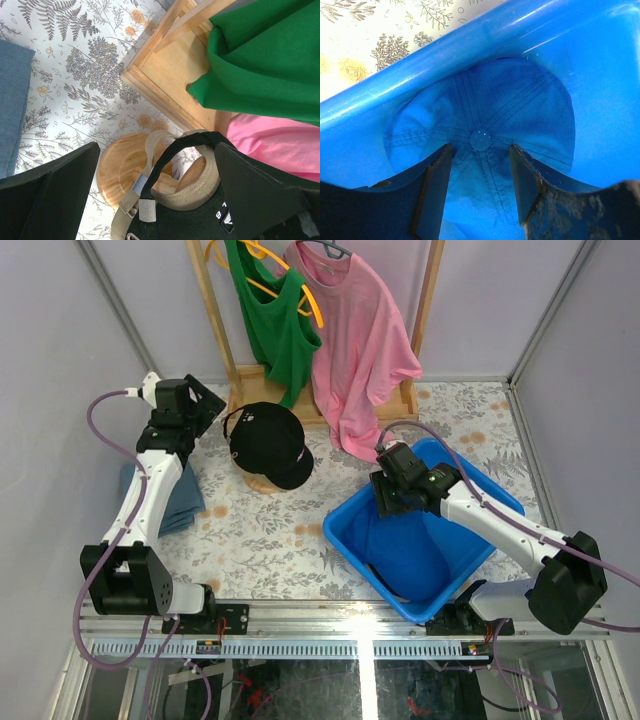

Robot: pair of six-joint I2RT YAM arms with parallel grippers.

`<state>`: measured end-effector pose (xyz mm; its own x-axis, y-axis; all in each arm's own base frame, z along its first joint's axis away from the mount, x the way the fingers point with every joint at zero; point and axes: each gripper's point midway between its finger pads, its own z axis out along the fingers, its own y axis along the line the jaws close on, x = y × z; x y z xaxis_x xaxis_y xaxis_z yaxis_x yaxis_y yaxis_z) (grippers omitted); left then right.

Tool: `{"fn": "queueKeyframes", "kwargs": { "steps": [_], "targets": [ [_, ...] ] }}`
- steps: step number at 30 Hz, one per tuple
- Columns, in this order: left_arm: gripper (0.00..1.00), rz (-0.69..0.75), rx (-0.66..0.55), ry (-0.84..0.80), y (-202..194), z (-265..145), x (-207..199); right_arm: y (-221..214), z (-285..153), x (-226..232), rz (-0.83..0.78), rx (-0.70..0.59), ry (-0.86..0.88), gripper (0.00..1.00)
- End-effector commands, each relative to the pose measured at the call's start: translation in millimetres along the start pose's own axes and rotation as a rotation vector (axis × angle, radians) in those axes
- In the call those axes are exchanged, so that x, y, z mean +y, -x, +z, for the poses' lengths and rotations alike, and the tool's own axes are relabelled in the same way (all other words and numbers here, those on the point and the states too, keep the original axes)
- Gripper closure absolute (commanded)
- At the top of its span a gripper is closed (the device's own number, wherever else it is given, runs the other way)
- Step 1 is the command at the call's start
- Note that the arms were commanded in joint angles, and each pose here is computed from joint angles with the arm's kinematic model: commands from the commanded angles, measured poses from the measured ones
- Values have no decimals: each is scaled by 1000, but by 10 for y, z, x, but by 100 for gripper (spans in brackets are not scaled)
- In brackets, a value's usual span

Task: Stack the hats

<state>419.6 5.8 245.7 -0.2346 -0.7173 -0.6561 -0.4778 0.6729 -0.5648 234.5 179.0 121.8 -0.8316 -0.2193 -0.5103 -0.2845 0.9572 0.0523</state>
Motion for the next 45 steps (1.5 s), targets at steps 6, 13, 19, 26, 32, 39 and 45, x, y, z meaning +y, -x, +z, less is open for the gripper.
{"fn": "queueKeyframes", "kwargs": {
  "steps": [6, 13, 19, 26, 32, 39, 45],
  "targets": [
    [2, -16, -46, -18, 80, -51, -20, 1, 50, 12, 12, 0, 29, 59],
    [2, -20, -45, -21, 70, -78, -12, 48, -30, -42, 11, -27, 8, 68],
    [2, -22, -48, -24, 80, -105, -19, 169, -202, -90, 15, -87, -6, 71],
    [2, -27, -41, -28, 71, -123, -24, 304, -458, -107, 25, -171, 12, 74],
    [2, -31, -35, -31, 55, -133, -27, 381, -654, -146, 27, -223, 12, 75],
    [2, -35, -29, -40, 51, -137, -47, 534, -911, -147, 29, -296, 32, 77],
    [2, -31, -29, -42, 63, -157, -56, 639, -1086, -133, 27, -341, 50, 78]
  ]
}}
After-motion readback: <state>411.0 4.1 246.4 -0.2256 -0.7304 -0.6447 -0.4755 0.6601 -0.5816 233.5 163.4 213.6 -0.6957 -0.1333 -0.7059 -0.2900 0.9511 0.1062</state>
